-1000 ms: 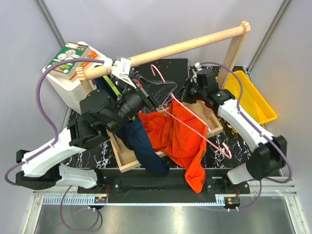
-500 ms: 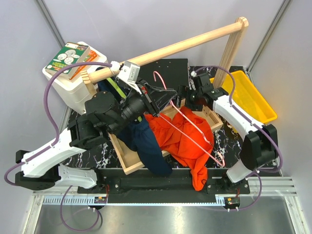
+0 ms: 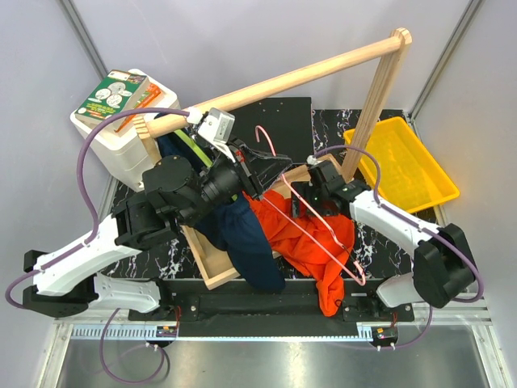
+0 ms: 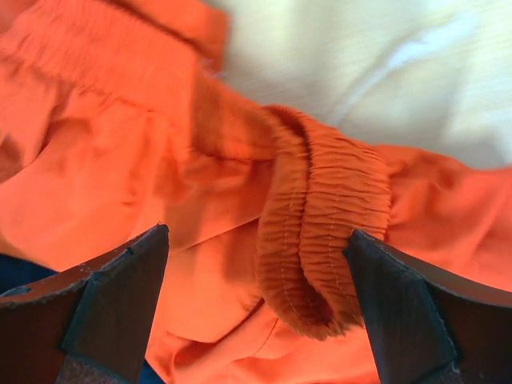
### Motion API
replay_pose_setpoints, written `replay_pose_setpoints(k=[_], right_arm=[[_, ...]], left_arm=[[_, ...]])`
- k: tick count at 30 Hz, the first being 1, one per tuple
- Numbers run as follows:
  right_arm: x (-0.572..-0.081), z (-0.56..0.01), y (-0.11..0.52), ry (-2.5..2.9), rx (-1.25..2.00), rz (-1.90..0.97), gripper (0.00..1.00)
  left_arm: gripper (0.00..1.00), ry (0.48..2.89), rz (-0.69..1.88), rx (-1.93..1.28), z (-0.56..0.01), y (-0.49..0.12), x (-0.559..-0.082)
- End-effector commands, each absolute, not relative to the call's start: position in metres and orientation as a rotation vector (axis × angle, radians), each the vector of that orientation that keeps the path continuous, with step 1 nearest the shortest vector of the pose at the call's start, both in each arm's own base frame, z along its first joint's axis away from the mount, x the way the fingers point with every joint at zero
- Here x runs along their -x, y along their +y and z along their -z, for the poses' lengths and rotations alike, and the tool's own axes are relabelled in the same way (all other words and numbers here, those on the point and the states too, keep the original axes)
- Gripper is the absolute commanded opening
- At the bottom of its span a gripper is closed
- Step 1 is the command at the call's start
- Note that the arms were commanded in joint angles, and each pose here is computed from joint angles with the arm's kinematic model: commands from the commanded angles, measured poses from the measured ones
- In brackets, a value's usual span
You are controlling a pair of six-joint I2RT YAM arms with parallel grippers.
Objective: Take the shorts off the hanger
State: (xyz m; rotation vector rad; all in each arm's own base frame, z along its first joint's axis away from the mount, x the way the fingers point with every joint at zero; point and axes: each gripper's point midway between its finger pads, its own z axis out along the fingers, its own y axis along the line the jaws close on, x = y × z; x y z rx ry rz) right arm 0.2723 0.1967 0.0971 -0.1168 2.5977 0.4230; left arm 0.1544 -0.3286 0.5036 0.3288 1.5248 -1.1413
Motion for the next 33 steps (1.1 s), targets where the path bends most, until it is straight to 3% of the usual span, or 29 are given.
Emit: replay_pose_setpoints(k=[1,7,16,17,19,21,22,23,27,30,33], right_arm=[[-0.279,-0.089,0.229,2.514,0.237,-0.444,1.00],[-0.266,-0.066,0.240,2.540,0.345,-0.361,1.00],[-0.263,-0.028,0.208,2.611,0.311,-0.061,0.98],[-0.263,-0.026,0.210,2.612,0.320,-0.053,0.92],[-0.262,-0.018,0.208,2.620,0.321,-0.009,0.88],[-0.264,-0.019,0.210,2.616,0.294,-0.017,0.73],[-0.265,-0.023,0.211,2.608,0.282,-0.029,0.63],[-0.266,-0.029,0.212,2.592,0.262,-0.049,0.46],[-0.273,-0.062,0.207,2.485,0.178,-0.081,0.09],[-0.278,-0.097,0.194,2.374,0.096,-0.085,0.00],[-0.279,-0.138,0.172,2.269,-0.020,-0.060,0.00]], left_arm=[[0.00,1.464,1.229,-0.317,-0.527,-0.322,-0.144],[0.00,1.479,1.219,-0.329,-0.521,-0.318,-0.142],[0.00,1.471,1.234,-0.339,-0.521,-0.310,-0.137],[0.00,1.476,1.231,-0.335,-0.518,-0.310,-0.137],[0.00,1.461,1.240,-0.316,-0.521,-0.306,-0.137],[0.00,1.460,1.242,-0.319,-0.520,-0.307,-0.137],[0.00,1.460,1.246,-0.321,-0.520,-0.307,-0.136],[0.00,1.458,1.246,-0.322,-0.520,-0.307,-0.136],[0.00,1.453,1.262,-0.321,-0.518,-0.307,-0.134],[0.00,1.450,1.275,-0.319,-0.518,-0.304,-0.132],[0.00,1.443,1.276,-0.303,-0.519,-0.297,-0.131]])
